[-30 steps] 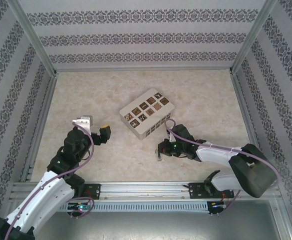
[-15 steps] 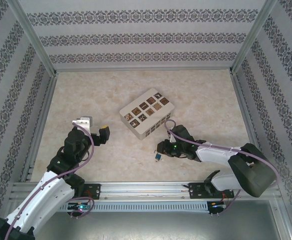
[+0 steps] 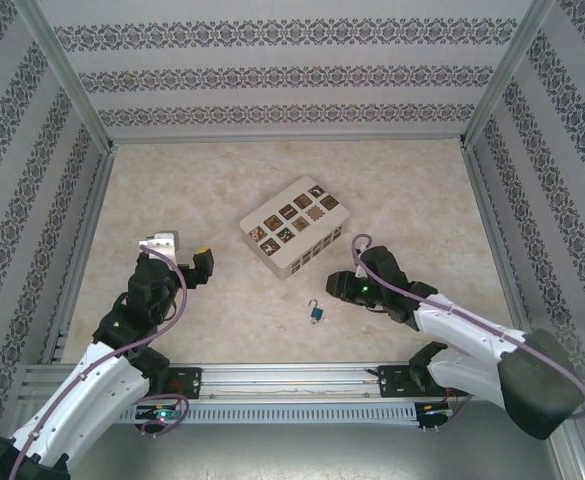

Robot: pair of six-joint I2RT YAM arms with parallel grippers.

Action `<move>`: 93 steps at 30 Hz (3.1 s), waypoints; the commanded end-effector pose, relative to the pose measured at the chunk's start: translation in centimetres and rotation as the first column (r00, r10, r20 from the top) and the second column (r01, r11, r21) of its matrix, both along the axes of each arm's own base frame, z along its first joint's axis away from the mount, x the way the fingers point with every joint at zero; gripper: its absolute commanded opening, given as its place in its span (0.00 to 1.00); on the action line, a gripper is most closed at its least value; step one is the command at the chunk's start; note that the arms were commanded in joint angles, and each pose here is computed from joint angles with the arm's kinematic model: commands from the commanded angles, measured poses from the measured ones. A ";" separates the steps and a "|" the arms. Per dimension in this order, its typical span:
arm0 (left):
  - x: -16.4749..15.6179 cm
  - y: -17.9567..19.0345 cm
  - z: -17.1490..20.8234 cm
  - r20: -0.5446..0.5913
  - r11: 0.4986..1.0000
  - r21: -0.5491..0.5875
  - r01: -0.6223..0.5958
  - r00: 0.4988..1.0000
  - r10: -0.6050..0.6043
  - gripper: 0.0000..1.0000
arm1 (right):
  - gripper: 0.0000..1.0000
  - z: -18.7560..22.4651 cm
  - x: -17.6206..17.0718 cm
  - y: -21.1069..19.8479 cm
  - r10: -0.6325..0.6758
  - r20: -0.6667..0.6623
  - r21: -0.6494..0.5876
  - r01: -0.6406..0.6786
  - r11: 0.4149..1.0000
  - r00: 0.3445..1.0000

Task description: Unlock a padlock with a key

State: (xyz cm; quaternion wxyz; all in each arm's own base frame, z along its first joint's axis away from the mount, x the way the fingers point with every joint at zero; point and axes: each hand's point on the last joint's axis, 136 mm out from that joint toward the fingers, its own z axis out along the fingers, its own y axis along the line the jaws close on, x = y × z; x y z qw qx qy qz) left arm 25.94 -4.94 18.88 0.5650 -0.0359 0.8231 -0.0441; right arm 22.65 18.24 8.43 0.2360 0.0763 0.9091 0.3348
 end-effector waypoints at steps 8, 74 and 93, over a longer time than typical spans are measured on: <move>0.6 3.0 4.2 0.134 0.986 0.049 -0.160 0.979 0.152 0.99 | 0.47 6.2 3.0 -5.9 -0.105 0.256 -0.117 0.138 0.984 0.961; 4.9 10.6 -5.2 -0.005 0.929 0.067 -0.365 0.931 0.366 0.99 | 0.98 2.2 17.2 -17.8 -0.035 0.695 -0.396 0.423 0.815 0.718; 11.0 8.1 -6.9 0.154 0.979 0.085 -0.186 0.973 0.172 0.99 | 0.98 2.2 17.2 -17.8 -0.035 0.699 -0.402 0.433 0.807 0.714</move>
